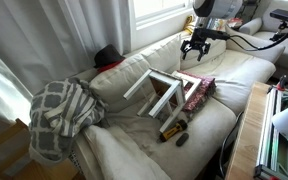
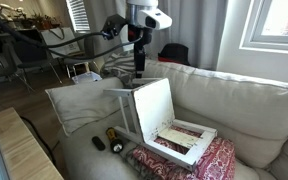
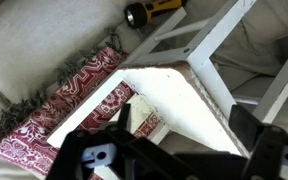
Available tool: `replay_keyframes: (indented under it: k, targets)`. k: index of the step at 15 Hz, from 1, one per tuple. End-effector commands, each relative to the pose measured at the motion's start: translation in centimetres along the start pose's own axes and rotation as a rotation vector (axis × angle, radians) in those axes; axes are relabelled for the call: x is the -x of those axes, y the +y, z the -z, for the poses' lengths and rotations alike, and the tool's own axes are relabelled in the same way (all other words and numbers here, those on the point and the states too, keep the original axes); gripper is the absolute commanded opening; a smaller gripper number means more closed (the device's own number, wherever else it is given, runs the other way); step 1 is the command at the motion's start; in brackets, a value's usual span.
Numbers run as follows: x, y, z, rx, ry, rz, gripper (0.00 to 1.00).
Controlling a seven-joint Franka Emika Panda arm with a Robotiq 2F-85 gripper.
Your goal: Put the chair in an upright position on the sofa
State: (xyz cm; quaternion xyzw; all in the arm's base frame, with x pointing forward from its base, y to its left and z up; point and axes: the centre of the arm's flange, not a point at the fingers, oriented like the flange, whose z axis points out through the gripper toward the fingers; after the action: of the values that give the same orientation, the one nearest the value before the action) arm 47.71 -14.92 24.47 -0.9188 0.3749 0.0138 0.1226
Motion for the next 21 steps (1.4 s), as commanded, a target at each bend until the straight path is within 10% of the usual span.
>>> replay_keyframes:
  k: [1,14,15,21]
  targets:
    - [-0.1,-0.1,0.0,-0.002,0.001,-0.002,1.0]
    - [-13.5,9.6,-10.7,0.009,-0.123,-0.269,1.0]
    - [-9.6,8.7,-8.8,0.039,-0.091,-0.276,1.0]
    - [-10.2,8.5,-9.0,0.037,-0.089,-0.268,1.0]
